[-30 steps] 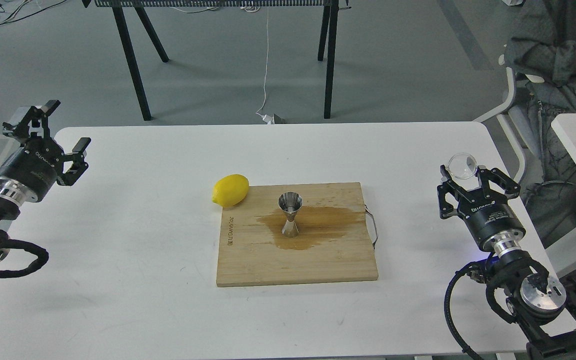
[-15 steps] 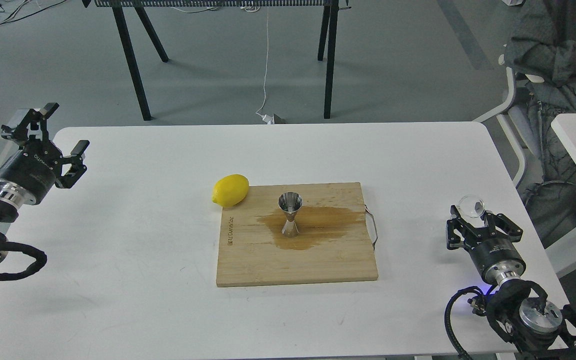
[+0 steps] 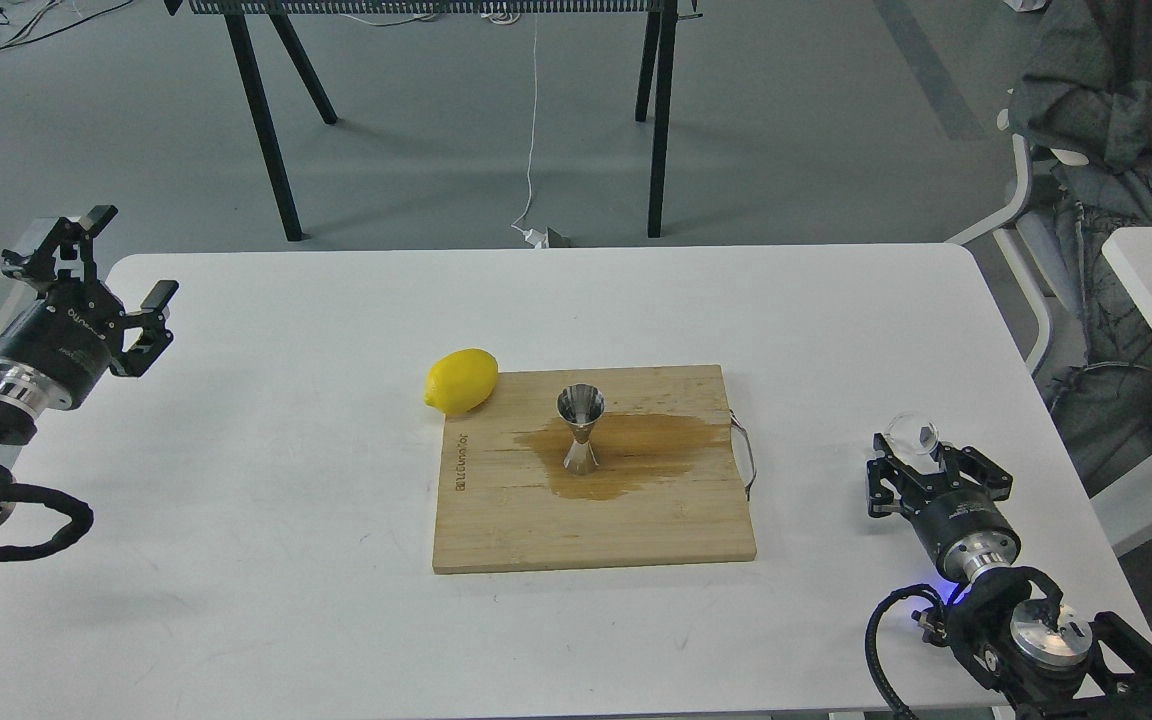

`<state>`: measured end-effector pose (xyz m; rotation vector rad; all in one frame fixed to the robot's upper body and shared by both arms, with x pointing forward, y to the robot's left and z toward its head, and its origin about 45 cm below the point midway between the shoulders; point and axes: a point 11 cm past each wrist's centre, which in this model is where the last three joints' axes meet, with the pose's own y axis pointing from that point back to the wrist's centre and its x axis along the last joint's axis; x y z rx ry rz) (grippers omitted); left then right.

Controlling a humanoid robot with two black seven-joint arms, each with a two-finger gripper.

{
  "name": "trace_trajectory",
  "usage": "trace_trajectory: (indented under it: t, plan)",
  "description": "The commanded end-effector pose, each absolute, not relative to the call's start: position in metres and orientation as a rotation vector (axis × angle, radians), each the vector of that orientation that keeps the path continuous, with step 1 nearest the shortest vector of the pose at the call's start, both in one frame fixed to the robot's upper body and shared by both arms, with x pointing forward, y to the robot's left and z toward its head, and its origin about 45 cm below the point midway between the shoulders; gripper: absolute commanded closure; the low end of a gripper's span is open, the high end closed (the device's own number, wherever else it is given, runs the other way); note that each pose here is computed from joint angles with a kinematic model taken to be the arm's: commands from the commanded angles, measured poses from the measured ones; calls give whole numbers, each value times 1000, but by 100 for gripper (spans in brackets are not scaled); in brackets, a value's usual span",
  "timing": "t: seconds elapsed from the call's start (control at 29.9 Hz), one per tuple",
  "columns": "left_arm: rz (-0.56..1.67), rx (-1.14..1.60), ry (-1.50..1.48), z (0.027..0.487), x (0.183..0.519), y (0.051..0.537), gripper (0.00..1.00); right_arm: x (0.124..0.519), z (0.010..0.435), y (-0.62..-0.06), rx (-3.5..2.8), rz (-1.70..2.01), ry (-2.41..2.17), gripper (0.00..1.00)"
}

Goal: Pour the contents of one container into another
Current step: 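Lower the glass back onto the table and release it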

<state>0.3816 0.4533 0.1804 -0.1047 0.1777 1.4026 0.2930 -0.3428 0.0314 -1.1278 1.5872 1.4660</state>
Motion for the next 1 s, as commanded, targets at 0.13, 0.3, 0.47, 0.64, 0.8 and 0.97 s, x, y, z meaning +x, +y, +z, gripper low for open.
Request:
trace_trajectory:
  t: [0.13,0.3,0.47,0.64,0.8,0.97]
  plan:
    - [1403,-104,177,180,382,453,0,293,31,-342,-1131,1471,1591,47]
    - [1403,-104,177,180,382,453,0,292,30,-342,-1127,1481,1601,29]
    - [1403,-104,177,180,382,453,0,294,32,-341,-1134,1478,1594,14]
    - [1403,-104,177,180,382,453,0,295,37,-334,-1152,1479,1563,4]
    - [1402,-103,177,180,382,453,0,281,44,-329,-1167,1489,1526,4]
    - [1402,-103,177,180,382,453,0,260,48,-346,-1170,1478,1555,4]
